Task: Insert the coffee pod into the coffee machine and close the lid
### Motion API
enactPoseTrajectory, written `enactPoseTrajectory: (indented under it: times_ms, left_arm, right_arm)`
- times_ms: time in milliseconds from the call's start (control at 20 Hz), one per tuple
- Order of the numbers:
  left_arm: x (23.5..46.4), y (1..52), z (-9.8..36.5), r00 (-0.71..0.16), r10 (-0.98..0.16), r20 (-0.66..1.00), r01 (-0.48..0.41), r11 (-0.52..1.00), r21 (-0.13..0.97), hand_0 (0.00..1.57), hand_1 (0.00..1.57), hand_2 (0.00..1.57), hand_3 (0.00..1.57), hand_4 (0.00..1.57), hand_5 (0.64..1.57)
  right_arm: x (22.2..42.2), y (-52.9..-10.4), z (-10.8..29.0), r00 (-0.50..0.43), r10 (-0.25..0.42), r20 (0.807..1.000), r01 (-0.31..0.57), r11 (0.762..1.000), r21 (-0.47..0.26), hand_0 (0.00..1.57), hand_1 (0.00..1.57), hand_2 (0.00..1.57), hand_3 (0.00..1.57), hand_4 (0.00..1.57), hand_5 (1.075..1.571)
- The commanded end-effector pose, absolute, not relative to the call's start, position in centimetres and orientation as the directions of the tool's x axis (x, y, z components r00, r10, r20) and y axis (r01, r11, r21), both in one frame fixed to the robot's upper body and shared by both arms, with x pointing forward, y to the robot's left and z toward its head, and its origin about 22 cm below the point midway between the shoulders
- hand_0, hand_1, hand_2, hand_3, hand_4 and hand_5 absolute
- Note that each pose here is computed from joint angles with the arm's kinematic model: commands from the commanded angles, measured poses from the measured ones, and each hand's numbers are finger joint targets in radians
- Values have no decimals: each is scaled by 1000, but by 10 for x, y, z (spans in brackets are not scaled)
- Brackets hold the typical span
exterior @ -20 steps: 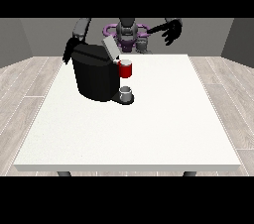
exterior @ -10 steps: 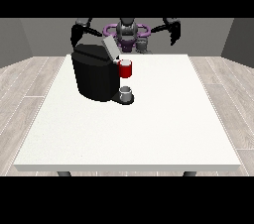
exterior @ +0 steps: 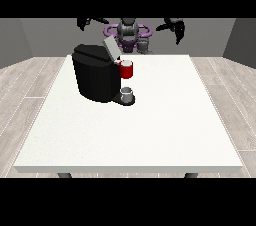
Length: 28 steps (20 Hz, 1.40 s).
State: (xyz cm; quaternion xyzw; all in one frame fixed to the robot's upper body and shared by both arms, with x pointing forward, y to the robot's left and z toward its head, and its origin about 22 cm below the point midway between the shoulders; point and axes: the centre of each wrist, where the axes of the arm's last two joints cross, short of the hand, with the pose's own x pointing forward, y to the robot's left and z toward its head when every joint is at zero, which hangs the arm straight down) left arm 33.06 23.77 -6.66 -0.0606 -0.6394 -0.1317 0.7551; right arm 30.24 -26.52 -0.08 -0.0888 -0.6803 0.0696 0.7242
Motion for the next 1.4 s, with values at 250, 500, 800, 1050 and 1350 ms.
enactPoseTrajectory:
  times_ms: [250,500,800,1050,1350]
  left_arm:
    - [331,230,-32,43,-97,994,294,952,81,0,0,0,0,356,1571]
    - [331,232,-14,-19,-101,995,305,947,102,0,0,0,0,323,1571]
    - [323,237,10,-80,-88,993,256,961,106,0,0,0,0,349,1571]
    - [314,260,9,-112,-119,987,174,975,137,0,0,0,0,377,1571]
    - [308,251,26,-119,-125,985,202,968,147,0,0,0,0,336,1571]
  right_arm:
    - [343,-271,45,49,159,986,58,985,-162,0,0,0,0,108,1571]
    - [355,-272,50,61,47,997,97,994,-53,0,0,0,0,186,1571]
    - [356,-277,39,32,32,999,45,998,-34,0,0,0,0,149,1571]
    - [372,-251,64,29,82,996,-51,995,-80,0,0,0,0,0,1571]
    - [391,-230,78,5,98,995,-53,994,-97,0,0,0,0,0,1571]
